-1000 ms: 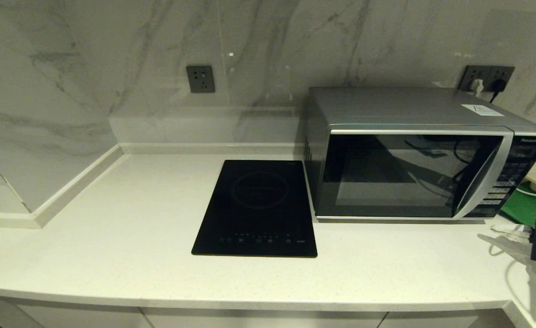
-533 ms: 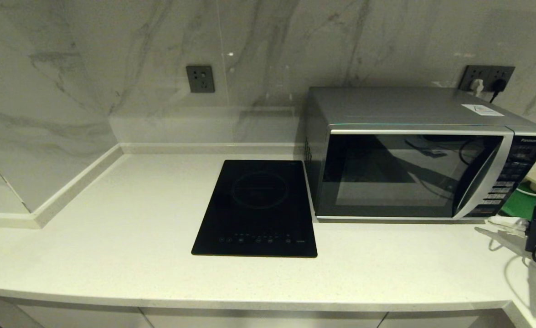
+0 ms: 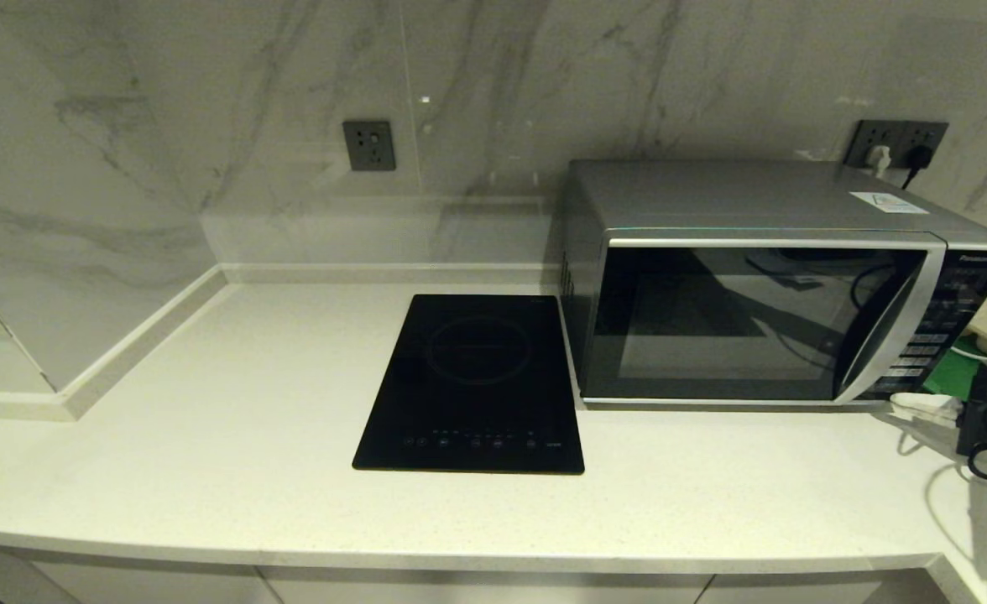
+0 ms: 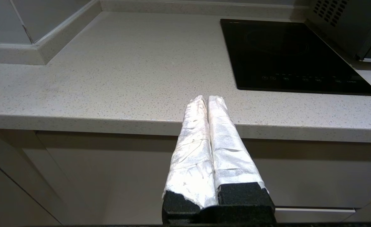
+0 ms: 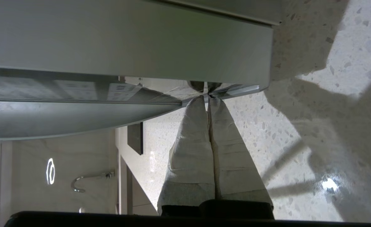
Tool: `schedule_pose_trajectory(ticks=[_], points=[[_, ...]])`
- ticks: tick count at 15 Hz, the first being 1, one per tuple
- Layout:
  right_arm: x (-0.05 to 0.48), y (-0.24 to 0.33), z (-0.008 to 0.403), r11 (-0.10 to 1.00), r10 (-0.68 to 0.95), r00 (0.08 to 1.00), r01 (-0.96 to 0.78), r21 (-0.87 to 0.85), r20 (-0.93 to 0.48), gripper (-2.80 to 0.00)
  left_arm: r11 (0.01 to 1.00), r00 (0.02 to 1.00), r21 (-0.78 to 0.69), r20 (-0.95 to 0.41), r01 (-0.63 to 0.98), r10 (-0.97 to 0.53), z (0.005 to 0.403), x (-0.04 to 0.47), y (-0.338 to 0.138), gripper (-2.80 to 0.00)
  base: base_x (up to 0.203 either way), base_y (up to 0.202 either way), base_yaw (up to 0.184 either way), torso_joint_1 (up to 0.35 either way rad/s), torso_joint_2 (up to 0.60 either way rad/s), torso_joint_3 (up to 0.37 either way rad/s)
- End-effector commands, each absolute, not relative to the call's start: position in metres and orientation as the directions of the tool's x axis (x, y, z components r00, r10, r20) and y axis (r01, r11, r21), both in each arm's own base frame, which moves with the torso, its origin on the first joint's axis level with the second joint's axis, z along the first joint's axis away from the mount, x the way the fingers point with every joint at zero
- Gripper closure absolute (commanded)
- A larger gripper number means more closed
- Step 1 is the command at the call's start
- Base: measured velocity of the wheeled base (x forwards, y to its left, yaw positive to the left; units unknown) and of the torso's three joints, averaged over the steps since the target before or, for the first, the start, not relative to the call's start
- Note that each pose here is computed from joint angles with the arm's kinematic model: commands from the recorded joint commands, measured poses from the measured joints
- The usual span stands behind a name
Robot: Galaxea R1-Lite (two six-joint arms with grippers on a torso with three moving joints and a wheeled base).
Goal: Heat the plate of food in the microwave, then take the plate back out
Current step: Open the microwave oven
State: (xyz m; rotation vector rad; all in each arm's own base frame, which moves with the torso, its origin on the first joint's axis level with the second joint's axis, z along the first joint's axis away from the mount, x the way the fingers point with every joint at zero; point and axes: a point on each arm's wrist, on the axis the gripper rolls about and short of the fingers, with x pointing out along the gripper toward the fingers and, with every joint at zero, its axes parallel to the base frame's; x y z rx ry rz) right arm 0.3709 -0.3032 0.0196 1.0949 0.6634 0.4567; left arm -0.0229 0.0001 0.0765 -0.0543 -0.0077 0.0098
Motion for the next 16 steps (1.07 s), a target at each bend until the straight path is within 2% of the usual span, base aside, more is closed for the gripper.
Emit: schedule_pose_trajectory(ticks=[1,7,16], points=[[0.375,-0.300,0.017,0.384,0.656,0.714,-0.036,0.923,-0.245,0.00,0.998,1.000,-0.055,0.008,-0.010,0.011,0.077,-0.023,0.000,0.00,0.000,0.000,0.000,0.000,0.00,0.000],[0.375,-0.299,0.036,0.388,0.664,0.716,-0.082,0.918,-0.217,0.00,0.998,1.000,-0.055,0.008,-0.010,0.011,0.077,-0.023,0.000,0.00,0.000,0.000,0.000,0.000,0.00,0.000],[0.378,-0.302,0.024,0.396,0.661,0.719,-0.088,0.914,-0.217,0.00,0.998,1.000,-0.055,0.008,-0.010,0.011,0.077,-0.023,0.000,0.00,0.000,0.000,0.000,0.000,0.00,0.000]])
